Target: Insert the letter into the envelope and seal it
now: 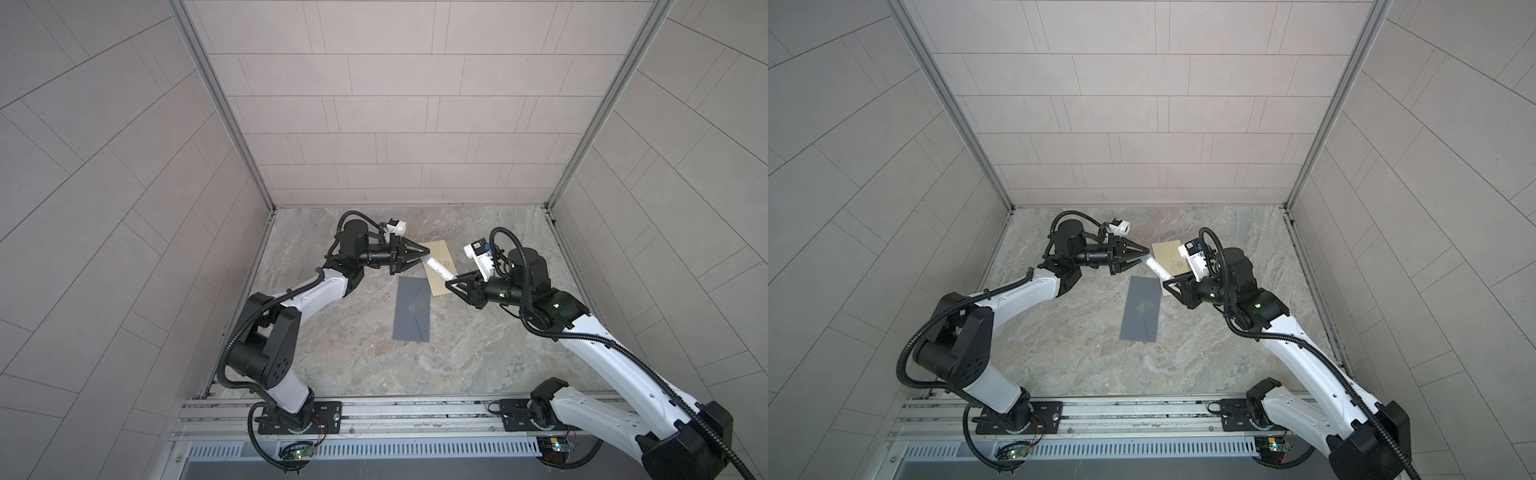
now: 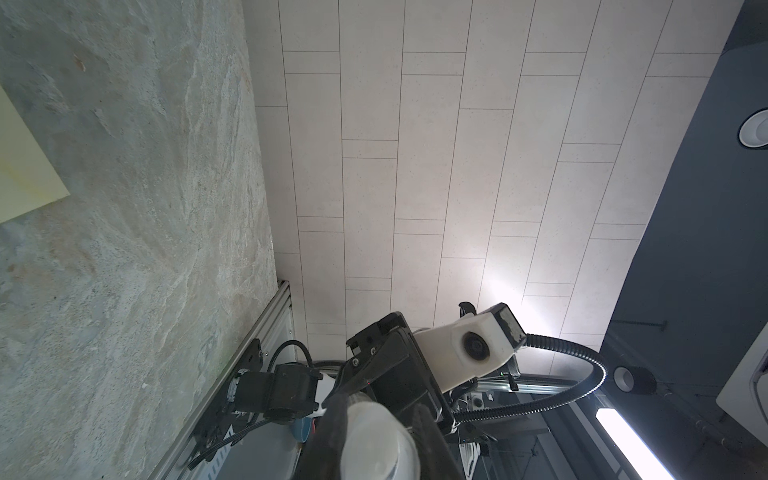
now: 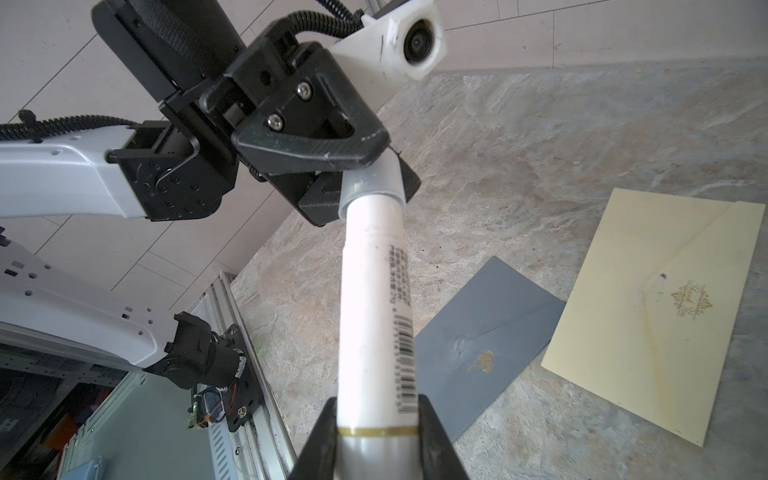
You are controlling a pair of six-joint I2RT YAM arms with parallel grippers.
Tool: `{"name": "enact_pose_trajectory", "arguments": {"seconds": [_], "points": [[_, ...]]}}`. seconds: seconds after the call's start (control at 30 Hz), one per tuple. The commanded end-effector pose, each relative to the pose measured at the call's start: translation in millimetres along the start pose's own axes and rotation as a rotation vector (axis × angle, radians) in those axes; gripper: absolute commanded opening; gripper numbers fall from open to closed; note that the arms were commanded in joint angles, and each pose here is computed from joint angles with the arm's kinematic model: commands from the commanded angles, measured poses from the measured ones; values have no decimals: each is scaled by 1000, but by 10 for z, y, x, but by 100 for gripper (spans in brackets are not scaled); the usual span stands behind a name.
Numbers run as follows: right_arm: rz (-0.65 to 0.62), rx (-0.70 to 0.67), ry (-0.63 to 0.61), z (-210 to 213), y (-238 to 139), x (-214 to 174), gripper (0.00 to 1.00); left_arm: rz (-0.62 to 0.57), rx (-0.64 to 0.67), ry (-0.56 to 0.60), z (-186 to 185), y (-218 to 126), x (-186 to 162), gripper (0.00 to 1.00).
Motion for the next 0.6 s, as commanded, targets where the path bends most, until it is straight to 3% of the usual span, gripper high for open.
{"name": "enact_pose_trajectory", "arguments": {"seconds": [0.0, 0.57], "points": [[-55, -14, -42, 4, -13, 142, 0, 82, -57, 36, -193, 34, -156, 19], [-85, 15, -37, 63, -27, 237, 0, 88, -44, 6, -42, 137, -169, 23]]}}
Point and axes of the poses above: each gripper's point midway between its finger pads, its own y axis out along the fingers, its own z axis along the line the jaws close on, x = y × z, the point moved 7 cm from there along -y, back along the fingers, and after that the axes turned 4 degrees about y, right-handed, at the moved point
